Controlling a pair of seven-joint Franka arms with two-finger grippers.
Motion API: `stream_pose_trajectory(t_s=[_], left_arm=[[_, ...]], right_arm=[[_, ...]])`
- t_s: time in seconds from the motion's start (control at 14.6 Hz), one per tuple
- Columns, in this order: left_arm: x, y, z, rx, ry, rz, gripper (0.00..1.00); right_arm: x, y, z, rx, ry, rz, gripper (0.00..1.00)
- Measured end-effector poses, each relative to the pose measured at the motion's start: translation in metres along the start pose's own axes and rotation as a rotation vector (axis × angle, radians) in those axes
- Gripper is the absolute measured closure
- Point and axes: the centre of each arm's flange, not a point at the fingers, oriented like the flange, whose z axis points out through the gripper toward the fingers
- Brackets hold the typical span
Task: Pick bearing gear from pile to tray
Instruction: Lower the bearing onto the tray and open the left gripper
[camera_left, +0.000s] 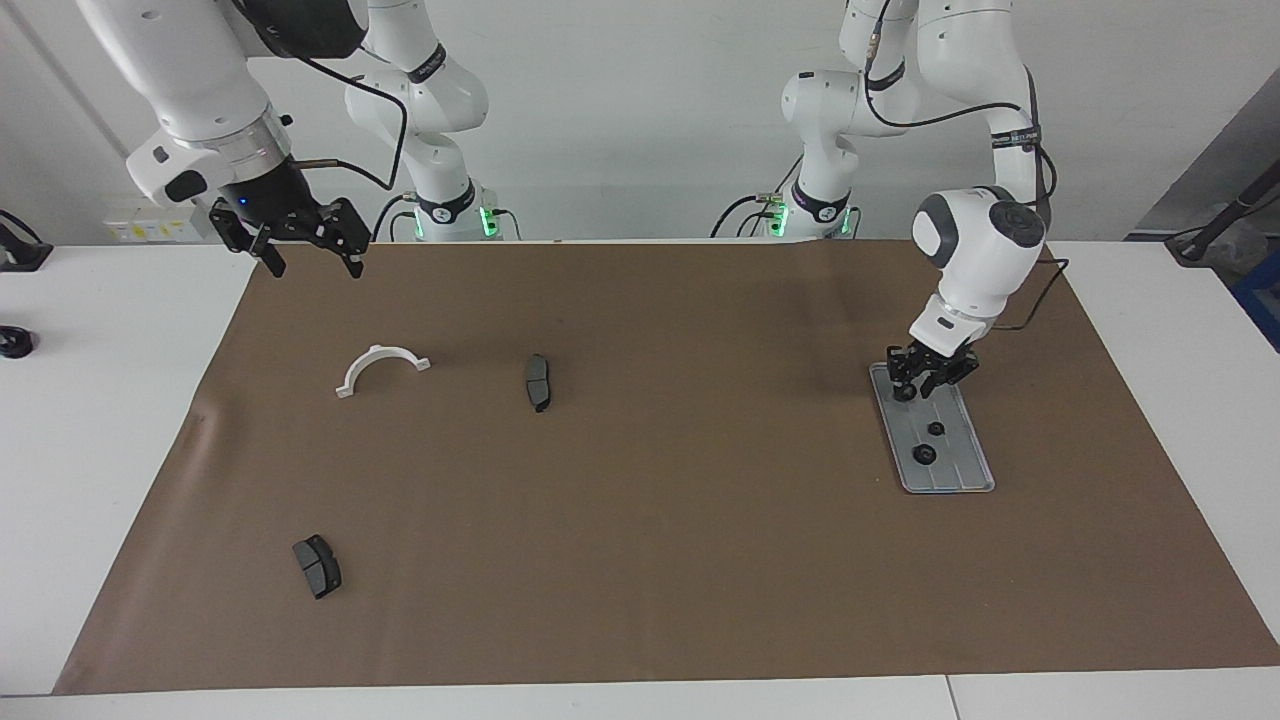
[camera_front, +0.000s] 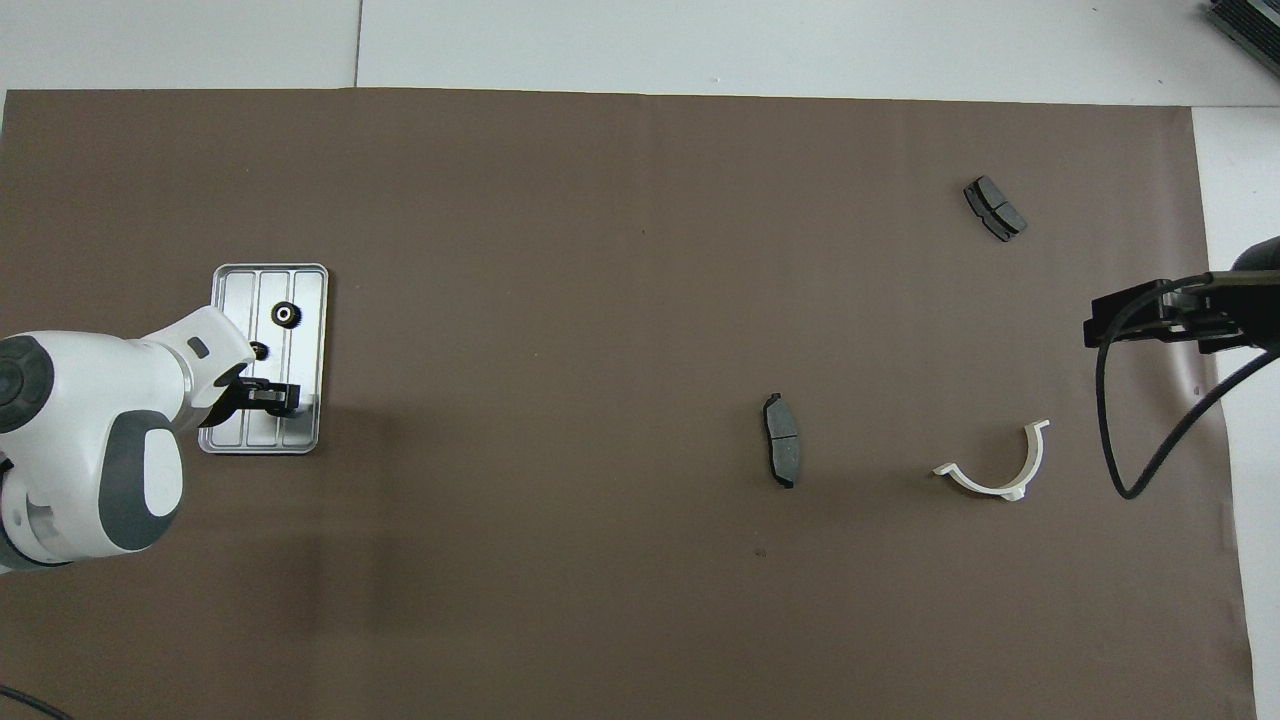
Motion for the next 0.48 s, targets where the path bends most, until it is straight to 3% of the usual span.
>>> stream_pose_trajectory(t_s=[0.27,0.48], left_arm=[[0.002,0.0,-0.002,0.003,0.014,0.0,0.0],[0.013,-0.001,-0.015,0.006,0.042,0.002,0.0]], right_arm=[[0.0,0.0,0.0,0.0,0.0,0.0,0.0],[0.0,0.0,0.0,0.0,0.0,0.0,0.0]])
